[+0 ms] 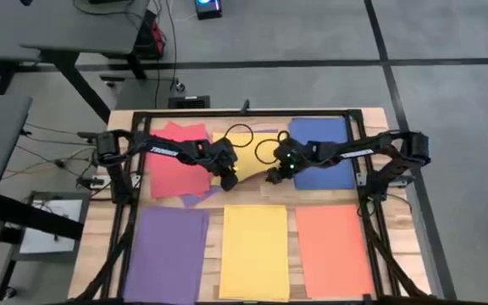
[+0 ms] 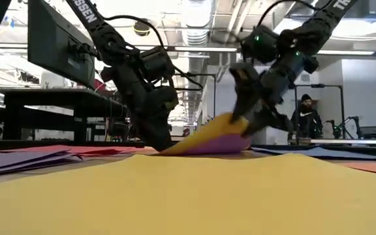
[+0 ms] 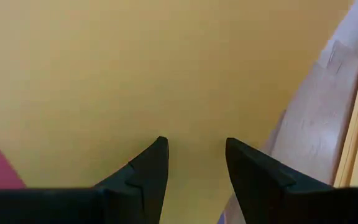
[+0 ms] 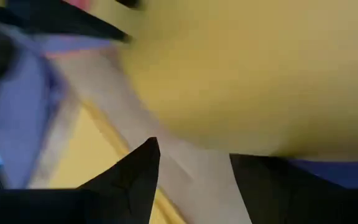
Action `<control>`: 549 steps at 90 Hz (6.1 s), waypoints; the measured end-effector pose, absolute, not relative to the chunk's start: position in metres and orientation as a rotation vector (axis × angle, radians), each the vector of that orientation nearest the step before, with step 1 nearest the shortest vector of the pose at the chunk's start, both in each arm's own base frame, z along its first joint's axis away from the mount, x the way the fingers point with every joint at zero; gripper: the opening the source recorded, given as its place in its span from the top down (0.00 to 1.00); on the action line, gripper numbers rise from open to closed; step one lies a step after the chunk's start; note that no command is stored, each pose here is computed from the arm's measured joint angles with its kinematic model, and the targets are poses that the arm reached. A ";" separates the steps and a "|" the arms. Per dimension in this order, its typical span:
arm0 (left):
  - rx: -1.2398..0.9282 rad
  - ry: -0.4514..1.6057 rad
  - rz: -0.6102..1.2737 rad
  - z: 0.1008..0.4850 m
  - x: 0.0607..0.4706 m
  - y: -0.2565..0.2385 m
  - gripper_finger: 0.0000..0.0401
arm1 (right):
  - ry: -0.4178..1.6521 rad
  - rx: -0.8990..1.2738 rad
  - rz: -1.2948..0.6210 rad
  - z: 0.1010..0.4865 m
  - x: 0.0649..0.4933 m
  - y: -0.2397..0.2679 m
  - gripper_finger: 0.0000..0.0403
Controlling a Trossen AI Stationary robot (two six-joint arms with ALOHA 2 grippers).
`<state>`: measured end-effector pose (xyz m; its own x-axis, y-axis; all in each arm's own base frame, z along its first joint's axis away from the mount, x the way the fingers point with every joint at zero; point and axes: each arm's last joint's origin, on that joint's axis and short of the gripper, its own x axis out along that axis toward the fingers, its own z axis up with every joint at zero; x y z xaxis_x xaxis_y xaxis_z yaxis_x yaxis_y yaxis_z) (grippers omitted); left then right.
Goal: Organize paper
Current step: Stack the yellow paper on top of the yellow paper
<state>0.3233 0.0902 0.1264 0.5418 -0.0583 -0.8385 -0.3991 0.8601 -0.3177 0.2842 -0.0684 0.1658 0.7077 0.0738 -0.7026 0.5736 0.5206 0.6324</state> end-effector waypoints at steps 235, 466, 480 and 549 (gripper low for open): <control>-0.232 0.768 0.228 0.267 0.282 0.101 0.64 | 0.604 1.054 -0.645 0.244 0.259 -0.055 1.00; 0.001 0.400 -0.023 0.300 0.304 0.138 0.55 | 0.806 0.451 0.131 0.261 0.229 -0.057 1.00; -0.014 0.403 -0.029 0.301 0.304 0.136 0.55 | 0.804 0.449 0.127 0.261 0.229 -0.058 1.00; -0.006 0.468 0.087 0.316 0.291 0.114 0.55 | 0.793 0.439 0.104 0.261 0.227 -0.066 1.00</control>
